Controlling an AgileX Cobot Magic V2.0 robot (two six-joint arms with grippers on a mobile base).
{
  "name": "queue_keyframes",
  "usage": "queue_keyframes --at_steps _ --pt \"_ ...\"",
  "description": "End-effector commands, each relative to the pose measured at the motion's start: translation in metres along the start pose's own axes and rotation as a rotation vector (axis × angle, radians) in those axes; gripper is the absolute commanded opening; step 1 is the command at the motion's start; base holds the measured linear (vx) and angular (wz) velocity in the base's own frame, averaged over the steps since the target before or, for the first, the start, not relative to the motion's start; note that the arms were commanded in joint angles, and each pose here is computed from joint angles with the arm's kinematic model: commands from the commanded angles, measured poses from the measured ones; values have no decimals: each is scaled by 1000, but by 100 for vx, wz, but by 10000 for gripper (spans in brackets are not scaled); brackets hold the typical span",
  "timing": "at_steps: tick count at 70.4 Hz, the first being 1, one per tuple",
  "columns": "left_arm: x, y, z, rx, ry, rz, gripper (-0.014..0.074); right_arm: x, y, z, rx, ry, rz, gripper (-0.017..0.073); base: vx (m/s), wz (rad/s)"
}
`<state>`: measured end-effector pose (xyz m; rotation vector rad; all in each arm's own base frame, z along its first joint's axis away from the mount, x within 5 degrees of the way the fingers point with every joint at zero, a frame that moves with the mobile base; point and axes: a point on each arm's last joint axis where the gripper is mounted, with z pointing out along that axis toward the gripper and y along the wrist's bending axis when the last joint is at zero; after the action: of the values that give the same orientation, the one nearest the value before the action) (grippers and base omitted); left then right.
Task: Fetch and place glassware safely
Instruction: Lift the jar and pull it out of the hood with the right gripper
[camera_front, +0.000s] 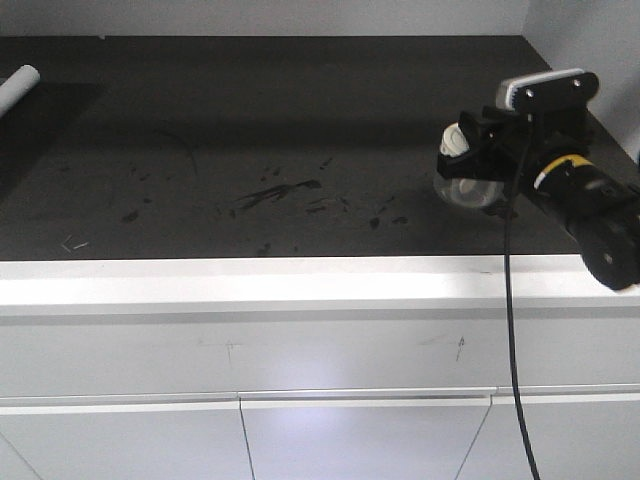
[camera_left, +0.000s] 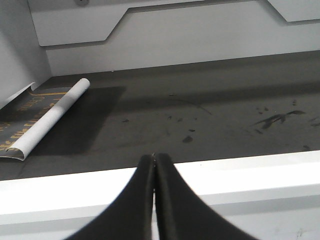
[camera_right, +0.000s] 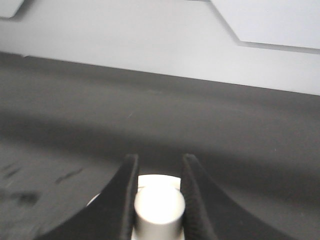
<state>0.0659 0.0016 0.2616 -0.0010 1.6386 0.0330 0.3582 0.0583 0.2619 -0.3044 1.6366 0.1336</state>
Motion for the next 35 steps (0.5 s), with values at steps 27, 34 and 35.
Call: queue_keyframes --at_steps 27,34,35 --pt "-14 0 -1 7 -85 -18 -7 -50 63 -107 -240 -282 -44 -3 0 0" --pt "-14 0 -1 7 -85 -18 -7 -54 82 -118 -319 -288 -26 -3 0 0" --pt "-14 0 -1 7 -85 -18 -7 -55 86 -120 -336 -289 -17 -3 0 0"
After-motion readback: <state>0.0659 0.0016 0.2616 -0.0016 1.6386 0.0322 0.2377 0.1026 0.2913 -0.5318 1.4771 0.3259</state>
